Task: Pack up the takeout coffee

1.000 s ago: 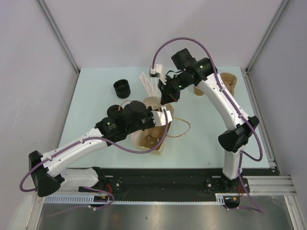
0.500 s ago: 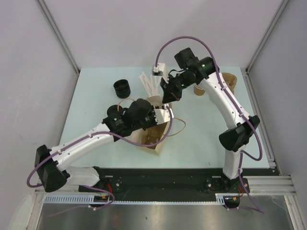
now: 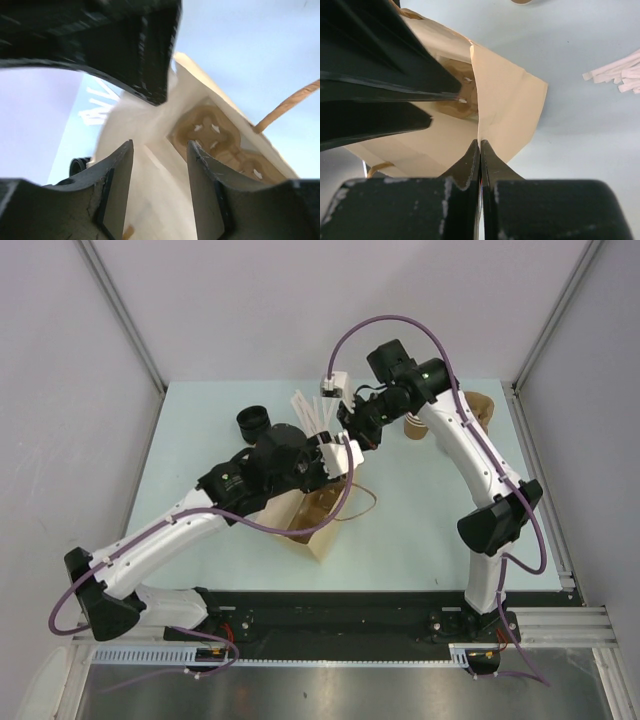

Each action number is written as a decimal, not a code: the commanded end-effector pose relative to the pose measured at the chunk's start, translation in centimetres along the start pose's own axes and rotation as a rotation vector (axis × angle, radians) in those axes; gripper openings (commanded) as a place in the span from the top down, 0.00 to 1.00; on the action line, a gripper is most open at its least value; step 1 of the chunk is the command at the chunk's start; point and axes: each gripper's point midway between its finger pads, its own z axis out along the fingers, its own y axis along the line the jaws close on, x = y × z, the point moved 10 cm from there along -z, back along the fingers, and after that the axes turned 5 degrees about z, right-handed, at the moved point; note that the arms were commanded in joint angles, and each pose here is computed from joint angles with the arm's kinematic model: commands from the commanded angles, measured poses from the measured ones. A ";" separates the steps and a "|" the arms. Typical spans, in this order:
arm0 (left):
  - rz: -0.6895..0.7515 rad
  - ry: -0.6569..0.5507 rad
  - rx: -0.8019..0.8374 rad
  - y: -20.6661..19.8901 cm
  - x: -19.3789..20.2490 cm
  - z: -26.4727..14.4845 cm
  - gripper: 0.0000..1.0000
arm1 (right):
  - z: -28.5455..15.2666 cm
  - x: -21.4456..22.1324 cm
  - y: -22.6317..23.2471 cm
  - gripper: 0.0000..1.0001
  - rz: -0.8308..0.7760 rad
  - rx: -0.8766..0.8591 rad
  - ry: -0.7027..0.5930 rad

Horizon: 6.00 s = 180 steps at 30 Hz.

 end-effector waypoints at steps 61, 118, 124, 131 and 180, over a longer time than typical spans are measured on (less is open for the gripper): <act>-1.005 0.177 -0.211 5.7 14.4 -6.8 0.00 | -2.5 3.1 -0.7 0.28 0.236 0.004 0.082; 0.011 -0.336 0.491 0.1 5.0 -11.8 0.21 | -1.3 2.0 -1.9 1.00 0.060 0.040 0.114; 0.106 -0.285 0.494 -1.2 3.3 -8.8 0.27 | -0.2 1.9 -1.2 1.00 0.058 0.020 0.143; 0.154 -0.216 0.538 -3.1 3.2 -6.4 0.37 | 0.5 1.8 -0.2 1.00 0.057 -0.003 0.159; -0.371 -0.406 -0.003 5.5 0.3 -13.2 0.00 | -1.5 0.1 1.6 1.00 -0.080 0.212 0.199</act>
